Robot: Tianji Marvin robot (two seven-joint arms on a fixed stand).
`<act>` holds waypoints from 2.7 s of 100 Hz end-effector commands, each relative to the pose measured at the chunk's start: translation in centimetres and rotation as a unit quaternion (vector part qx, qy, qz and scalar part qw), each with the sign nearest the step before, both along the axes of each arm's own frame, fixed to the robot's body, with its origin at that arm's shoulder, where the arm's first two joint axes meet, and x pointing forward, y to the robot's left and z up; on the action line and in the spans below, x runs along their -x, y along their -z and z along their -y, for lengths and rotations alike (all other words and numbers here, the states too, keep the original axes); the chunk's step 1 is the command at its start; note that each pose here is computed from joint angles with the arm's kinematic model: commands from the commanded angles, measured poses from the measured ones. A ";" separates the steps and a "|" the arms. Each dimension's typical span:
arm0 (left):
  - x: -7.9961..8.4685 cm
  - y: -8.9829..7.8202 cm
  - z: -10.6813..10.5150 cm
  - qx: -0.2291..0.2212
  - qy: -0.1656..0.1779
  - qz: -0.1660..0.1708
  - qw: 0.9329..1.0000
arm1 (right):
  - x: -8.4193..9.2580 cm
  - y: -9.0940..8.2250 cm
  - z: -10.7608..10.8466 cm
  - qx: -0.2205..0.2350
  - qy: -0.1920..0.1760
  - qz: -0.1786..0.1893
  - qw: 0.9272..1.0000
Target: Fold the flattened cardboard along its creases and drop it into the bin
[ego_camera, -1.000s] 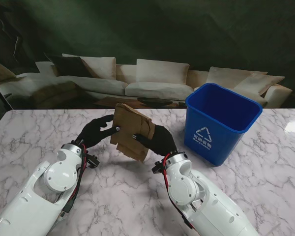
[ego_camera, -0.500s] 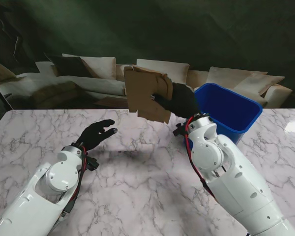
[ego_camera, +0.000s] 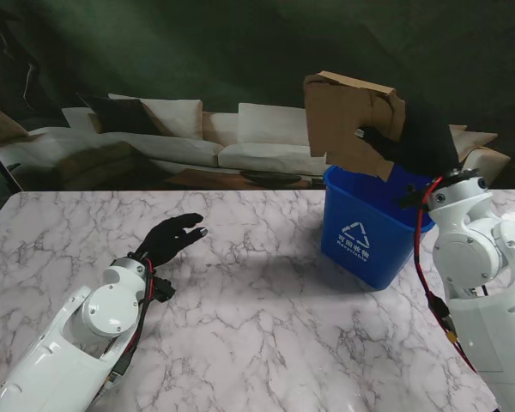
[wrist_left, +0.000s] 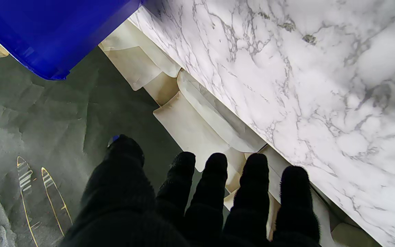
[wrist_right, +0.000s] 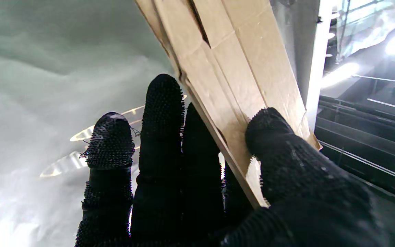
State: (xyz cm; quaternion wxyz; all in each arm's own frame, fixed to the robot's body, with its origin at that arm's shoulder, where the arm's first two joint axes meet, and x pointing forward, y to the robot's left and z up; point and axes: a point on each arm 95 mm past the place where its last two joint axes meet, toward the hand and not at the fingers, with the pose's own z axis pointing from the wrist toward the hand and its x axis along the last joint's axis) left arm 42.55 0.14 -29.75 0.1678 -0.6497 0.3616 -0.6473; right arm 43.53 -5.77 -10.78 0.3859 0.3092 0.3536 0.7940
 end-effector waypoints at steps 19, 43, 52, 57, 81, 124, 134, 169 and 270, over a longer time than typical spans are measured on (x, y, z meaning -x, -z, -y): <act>0.4 0.2 0.9 -0.002 0.015 -0.017 1.000 | 0.7 1.2 4.3 0.031 0.041 -0.023 0.998; 0.4 0.3 1.1 -0.003 0.018 -0.023 1.000 | -0.5 3.4 6.2 0.052 0.086 -0.059 0.993; 0.4 0.3 1.2 -0.003 0.019 -0.024 1.000 | -1.2 3.9 6.7 0.046 0.102 -0.074 0.991; 0.4 0.3 1.2 -0.003 0.019 -0.025 1.000 | -1.6 4.2 6.9 0.045 0.110 -0.082 0.989; 0.4 0.4 1.1 -0.001 0.019 -0.033 0.999 | -2.7 6.0 7.3 0.089 0.131 -0.133 0.978; 0.4 0.4 1.2 -0.002 0.022 -0.032 0.999 | -3.3 6.2 7.6 0.120 0.139 -0.172 0.968; 0.4 0.4 1.2 -0.001 0.022 -0.032 0.999 | -3.6 5.9 7.5 0.113 0.130 -0.166 0.971; 0.3 0.1 1.1 0.000 0.020 -0.024 1.000 | -2.3 2.3 4.1 0.106 0.044 -0.096 0.989; 1.4 1.9 3.6 0.033 0.024 -0.017 0.999 | 1.2 19.4 -16.5 0.024 -0.153 -0.346 0.925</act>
